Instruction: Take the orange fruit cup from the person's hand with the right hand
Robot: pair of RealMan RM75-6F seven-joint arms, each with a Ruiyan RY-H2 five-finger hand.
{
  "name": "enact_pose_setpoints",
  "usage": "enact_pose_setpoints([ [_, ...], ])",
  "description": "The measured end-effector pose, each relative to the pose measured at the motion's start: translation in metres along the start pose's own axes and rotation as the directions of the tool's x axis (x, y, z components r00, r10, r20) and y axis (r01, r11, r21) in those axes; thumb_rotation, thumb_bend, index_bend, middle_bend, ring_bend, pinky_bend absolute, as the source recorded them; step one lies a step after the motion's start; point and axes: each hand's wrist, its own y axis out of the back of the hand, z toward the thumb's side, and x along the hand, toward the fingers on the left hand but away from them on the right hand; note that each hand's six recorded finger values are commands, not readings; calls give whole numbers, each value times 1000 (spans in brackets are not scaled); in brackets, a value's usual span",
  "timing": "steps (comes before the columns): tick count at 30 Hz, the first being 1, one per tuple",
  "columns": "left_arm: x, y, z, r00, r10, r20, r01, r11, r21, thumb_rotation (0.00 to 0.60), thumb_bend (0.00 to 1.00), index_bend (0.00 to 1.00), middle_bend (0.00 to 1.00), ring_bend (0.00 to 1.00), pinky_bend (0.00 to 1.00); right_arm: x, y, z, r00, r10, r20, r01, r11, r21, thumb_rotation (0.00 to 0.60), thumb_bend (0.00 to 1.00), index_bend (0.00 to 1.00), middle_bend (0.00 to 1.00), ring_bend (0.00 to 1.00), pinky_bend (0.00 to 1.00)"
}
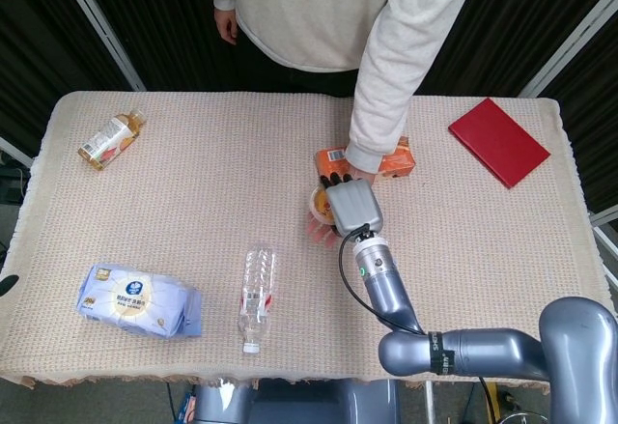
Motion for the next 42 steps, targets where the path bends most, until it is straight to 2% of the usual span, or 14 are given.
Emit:
enact_pose_setpoints([
  [6,-1,-1,1,1000,-1,3,1,1000,4,600,0,1,0,0,0,5,8,-3,997,-80,-16,80,996,-34,600,336,686,670,575,577],
  [12,-1,-1,1,1000,1,1,-1,1000,7,600,0,1,0,0,0,17,23,-19,993,-119,-3,119,992,-32,600,335,683,669,575,577],
  [15,-1,0,1,1000,4,-1,-4,1000,12,600,0,1,0,0,0,30,31,-34,992,-125,13,125,992,-35,600,335,679,665,574,577],
  [21,-2,1,3,1000,9,-2,-9,1000,17,600,0,1,0,0,0,68,38,-84,990,-115,80,118,992,-39,600,335,672,646,557,575],
  [24,-2,1,4,1000,12,0,-12,1000,22,600,0,1,0,0,0,89,27,-110,989,-94,115,100,994,-48,600,335,669,634,544,559],
  [30,-3,0,6,1000,10,4,-11,999,31,600,0,1,0,0,0,126,-19,-151,985,1,175,11,998,-65,600,334,655,605,527,531],
  [32,-2,-1,7,1000,7,6,-7,999,35,600,0,1,0,0,0,134,-34,-163,981,27,193,-14,998,-68,600,312,613,564,497,517],
  [33,-2,-2,8,1000,6,6,-6,999,37,600,0,2,0,0,0,137,-40,-167,980,38,198,-23,997,-73,600,277,555,503,435,507],
  [35,-2,-3,8,1000,3,6,-3,999,41,600,0,2,0,0,0,143,-54,-174,977,65,201,-48,995,-86,600,201,416,338,251,451],
  [37,-1,-4,9,1000,1,6,-1,999,43,600,0,1,0,0,0,147,-64,-175,978,90,189,-72,992,-100,600,137,246,125,49,290],
  [39,-1,-4,9,1000,1,5,-1,999,44,600,0,1,0,0,0,150,-73,-173,977,125,173,-103,986,-133,600,109,155,23,0,176],
  [42,-1,-4,9,1000,4,5,-4,999,45,600,0,1,0,0,0,155,-88,-171,969,202,142,-175,968,-182,600,86,97,0,0,52],
])
